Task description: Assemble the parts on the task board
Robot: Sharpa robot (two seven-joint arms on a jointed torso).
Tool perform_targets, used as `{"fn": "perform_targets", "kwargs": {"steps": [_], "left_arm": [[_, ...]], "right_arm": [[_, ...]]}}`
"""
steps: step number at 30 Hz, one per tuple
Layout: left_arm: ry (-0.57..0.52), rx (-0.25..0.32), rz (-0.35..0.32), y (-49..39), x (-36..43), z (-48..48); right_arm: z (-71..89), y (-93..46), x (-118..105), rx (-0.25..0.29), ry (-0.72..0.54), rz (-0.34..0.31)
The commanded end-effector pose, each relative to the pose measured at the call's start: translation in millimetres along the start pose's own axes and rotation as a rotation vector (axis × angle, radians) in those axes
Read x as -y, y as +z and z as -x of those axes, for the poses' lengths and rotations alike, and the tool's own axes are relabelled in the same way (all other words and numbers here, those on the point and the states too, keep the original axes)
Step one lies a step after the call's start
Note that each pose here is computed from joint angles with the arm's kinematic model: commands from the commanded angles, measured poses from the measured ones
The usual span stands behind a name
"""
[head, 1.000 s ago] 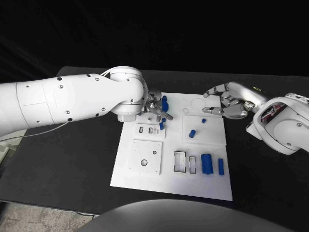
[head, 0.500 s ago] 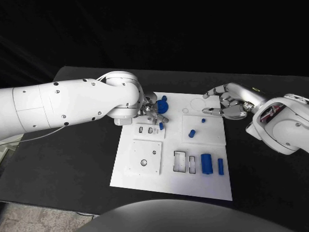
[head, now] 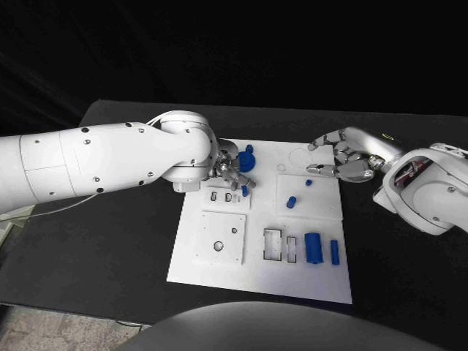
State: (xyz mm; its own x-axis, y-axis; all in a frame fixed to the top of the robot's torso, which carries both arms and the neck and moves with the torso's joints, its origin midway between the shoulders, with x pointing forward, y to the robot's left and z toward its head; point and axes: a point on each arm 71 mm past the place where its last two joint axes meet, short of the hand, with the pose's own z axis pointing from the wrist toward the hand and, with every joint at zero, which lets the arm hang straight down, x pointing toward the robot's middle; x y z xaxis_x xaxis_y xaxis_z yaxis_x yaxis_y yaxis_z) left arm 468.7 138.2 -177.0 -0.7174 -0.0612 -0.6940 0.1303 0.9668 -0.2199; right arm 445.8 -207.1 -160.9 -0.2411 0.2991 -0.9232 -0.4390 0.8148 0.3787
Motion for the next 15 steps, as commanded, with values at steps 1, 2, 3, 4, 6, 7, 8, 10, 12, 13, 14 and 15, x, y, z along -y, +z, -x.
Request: {"fn": "perform_targets", "kwargs": {"steps": [1, 2, 3, 4, 6, 7, 8, 10, 12, 13, 14, 15], "left_arm": [[0.004, 0.001, -0.010, -0.5, 2.4, -1.9], [0.004, 0.000, -0.011, -0.4, 2.7, -2.1], [0.003, 0.000, -0.011, -0.3, 2.8, -2.3], [0.003, 0.000, -0.011, 0.0, 2.9, -2.4], [0.002, -0.001, -0.011, 0.5, 3.0, -2.3], [0.001, -0.001, -0.011, 0.7, 3.0, -2.3], [0.001, -0.001, -0.011, 0.8, 3.1, -2.3], [0.000, -0.003, -0.012, 1.0, 3.4, -2.5], [0.000, -0.005, -0.013, 1.1, 3.9, -2.9], [0.000, -0.005, -0.013, 1.2, 4.1, -3.0], [0.000, -0.006, -0.014, 1.3, 4.3, -3.2], [0.000, -0.007, -0.014, 1.5, 4.6, -3.3]], "right_arm": [[-1.4, 0.1, 0.4, -0.013, -0.012, 0.000], [-1.5, 0.1, 0.7, -0.013, -0.013, -0.001], [-1.5, 0.1, 1.0, -0.014, -0.013, -0.001], [-1.6, 0.2, 1.4, -0.014, -0.013, -0.003], [-1.6, 0.3, 2.0, -0.015, -0.014, -0.004], [-1.6, 0.3, 2.2, -0.015, -0.014, -0.005], [-1.6, 0.4, 2.3, -0.016, -0.014, -0.006], [-1.8, 0.4, 2.5, -0.017, -0.014, -0.007], [-1.9, 0.3, 2.6, -0.019, -0.015, -0.008], [-2.0, 0.4, 2.7, -0.020, -0.015, -0.008], [-2.1, 0.4, 2.7, -0.021, -0.015, -0.009], [-2.1, 0.5, 2.8, -0.022, -0.015, -0.010]]}}
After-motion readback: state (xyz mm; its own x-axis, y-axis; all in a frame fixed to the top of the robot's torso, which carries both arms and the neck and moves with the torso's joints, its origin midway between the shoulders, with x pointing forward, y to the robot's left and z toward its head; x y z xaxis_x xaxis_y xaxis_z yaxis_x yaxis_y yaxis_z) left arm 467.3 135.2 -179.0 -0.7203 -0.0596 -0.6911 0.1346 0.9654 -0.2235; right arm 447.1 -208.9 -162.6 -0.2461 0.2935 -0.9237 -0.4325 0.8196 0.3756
